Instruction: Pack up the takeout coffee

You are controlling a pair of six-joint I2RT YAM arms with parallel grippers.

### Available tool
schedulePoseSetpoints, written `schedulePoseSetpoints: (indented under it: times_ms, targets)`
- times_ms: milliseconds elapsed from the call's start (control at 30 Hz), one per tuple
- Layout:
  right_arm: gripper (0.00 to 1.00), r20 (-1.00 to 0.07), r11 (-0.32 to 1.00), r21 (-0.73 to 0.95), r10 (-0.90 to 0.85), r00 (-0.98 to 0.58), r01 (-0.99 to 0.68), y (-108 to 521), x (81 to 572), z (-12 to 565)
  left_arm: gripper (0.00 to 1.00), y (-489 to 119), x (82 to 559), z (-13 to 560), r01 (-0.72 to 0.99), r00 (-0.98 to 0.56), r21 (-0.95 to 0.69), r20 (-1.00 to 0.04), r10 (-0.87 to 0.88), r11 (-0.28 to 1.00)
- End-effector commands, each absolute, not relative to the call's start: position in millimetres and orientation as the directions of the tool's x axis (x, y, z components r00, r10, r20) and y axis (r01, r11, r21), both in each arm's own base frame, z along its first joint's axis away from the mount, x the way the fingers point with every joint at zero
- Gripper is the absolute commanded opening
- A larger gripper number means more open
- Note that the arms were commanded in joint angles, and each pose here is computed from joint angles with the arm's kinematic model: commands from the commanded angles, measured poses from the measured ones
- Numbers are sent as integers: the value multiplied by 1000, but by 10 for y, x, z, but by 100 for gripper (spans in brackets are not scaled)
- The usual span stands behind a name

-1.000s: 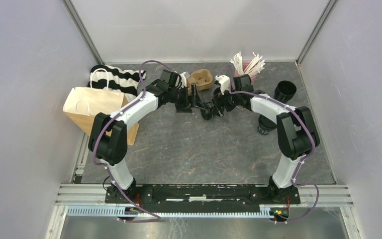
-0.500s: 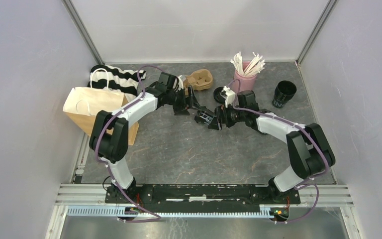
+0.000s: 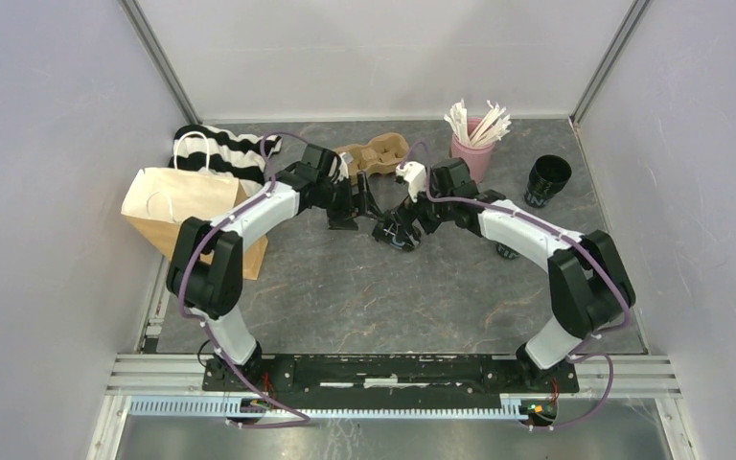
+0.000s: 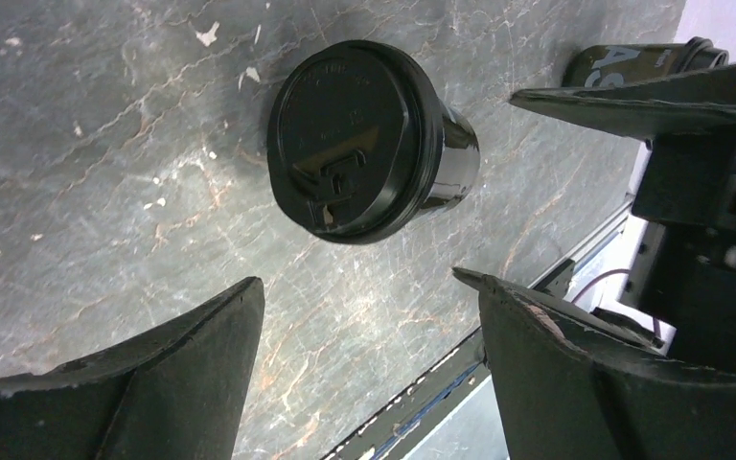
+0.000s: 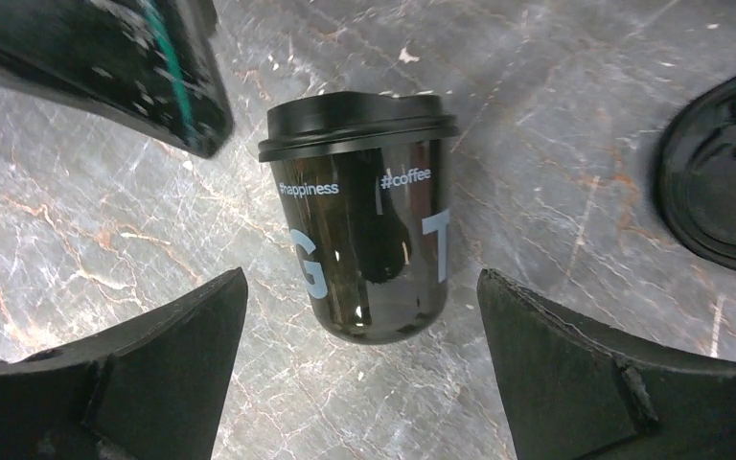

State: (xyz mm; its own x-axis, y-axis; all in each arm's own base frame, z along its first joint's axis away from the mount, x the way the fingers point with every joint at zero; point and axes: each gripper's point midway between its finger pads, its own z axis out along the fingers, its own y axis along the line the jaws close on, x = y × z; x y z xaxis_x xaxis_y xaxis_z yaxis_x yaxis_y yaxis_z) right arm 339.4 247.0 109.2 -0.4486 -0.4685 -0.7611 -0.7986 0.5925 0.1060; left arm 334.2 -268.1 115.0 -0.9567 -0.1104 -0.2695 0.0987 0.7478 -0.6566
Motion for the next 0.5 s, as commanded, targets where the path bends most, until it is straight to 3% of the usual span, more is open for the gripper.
schedulePoseSetpoints:
  times_ms: [0,467]
  targets:
    - [97,-776,514,37,-525,-349,-857,2558,3435,1009,89,-2524,3303,1398,153,-932,-644,-345,-107,749]
    - [92,-745,375,-37,-629,-225,-926,2644,3264,565,93,-2368,3002,1531,139,-927,-658,-350,-137,740]
